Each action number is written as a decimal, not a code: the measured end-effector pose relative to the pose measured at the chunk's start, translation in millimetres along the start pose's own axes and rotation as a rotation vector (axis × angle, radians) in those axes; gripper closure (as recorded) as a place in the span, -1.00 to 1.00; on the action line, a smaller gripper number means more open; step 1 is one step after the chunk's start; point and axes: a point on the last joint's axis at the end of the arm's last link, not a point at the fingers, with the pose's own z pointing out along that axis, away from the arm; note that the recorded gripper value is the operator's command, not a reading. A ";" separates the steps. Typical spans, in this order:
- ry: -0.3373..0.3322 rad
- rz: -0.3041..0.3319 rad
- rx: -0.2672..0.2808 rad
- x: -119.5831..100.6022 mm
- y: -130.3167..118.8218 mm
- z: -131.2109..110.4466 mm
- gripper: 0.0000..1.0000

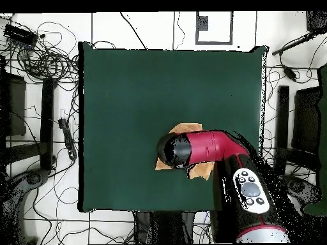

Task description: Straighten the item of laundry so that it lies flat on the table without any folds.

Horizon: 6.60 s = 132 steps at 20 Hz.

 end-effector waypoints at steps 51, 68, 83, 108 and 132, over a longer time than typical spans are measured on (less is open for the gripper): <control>0.154 0.098 -0.055 62.8 -58.4 101.1 -1.00; 0.161 0.123 -0.037 70.6 -90.0 106.4 -1.00; 0.101 0.024 0.076 73.0 -69.9 114.1 -1.00; -0.025 0.051 0.097 88.5 -53.5 114.2 1.00; -0.060 0.161 0.065 76.4 -46.5 109.1 1.00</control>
